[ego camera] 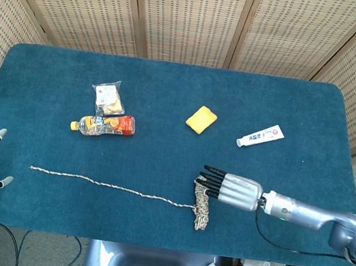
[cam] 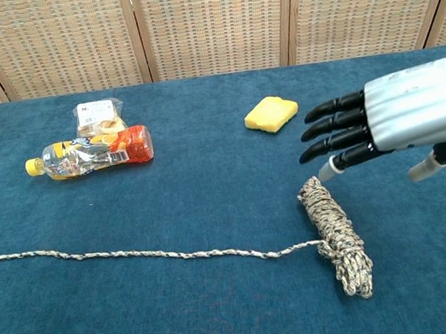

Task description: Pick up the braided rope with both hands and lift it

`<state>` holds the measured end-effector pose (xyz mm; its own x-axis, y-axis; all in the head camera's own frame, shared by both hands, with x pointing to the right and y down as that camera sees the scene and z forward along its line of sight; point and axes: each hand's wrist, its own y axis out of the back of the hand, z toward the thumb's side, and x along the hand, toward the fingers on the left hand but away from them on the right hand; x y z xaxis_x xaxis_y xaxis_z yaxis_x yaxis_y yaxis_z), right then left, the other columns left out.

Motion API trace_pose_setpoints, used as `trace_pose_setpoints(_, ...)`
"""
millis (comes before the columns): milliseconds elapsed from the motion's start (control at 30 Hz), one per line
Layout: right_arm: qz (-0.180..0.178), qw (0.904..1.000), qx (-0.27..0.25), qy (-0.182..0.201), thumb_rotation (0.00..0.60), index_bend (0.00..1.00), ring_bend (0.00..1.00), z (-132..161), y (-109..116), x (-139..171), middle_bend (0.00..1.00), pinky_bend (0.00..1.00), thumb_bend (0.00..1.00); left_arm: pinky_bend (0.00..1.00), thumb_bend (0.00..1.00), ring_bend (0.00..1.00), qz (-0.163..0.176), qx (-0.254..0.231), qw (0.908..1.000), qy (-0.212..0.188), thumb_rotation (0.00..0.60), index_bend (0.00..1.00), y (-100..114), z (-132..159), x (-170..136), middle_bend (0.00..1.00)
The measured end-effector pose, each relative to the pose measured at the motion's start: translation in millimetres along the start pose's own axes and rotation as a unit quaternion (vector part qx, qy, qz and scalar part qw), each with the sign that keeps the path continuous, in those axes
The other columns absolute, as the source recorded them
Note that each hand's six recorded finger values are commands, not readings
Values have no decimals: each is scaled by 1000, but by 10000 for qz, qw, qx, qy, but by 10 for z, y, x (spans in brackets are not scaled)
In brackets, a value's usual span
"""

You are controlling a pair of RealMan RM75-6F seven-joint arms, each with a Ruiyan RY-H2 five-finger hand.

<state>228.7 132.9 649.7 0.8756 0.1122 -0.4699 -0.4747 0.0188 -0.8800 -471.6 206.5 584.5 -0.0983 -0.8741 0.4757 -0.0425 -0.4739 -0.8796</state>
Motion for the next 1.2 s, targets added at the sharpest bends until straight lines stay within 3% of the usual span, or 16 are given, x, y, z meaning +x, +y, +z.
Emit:
trace_pose_setpoints(167,260,9989,60,387,600,158,0,103,-142,-254,70,34,0,0,0,0,-85,19,10000,7,600,0,-48,0,45,0)
trace_pose_setpoints(567,446,9976,6,534,600,164,0,165,-280,-459,97,58,0,0,0,0,-127,9,9999,36,600,0,-66,-29,89,0)
trace_pose_setpoints(800,449,9966,-46,689,600,258,14,268,-337,-510,175,112,4,0,0,0,-136,12,9999,20,600,0,-76,-19,83,0)
trace_pose_setpoints(933,435,9965,-66,704,600,336,55,277,-351,-519,252,170,67,0,0,0,-131,11,9999,19,600,0,-74,-18,80,0)
trace_pose_setpoints(1200,438,9965,-140,698,600,356,132,283,-399,-524,306,318,226,0,0,0,-148,6,9999,6,600,0,-78,-16,76,0)
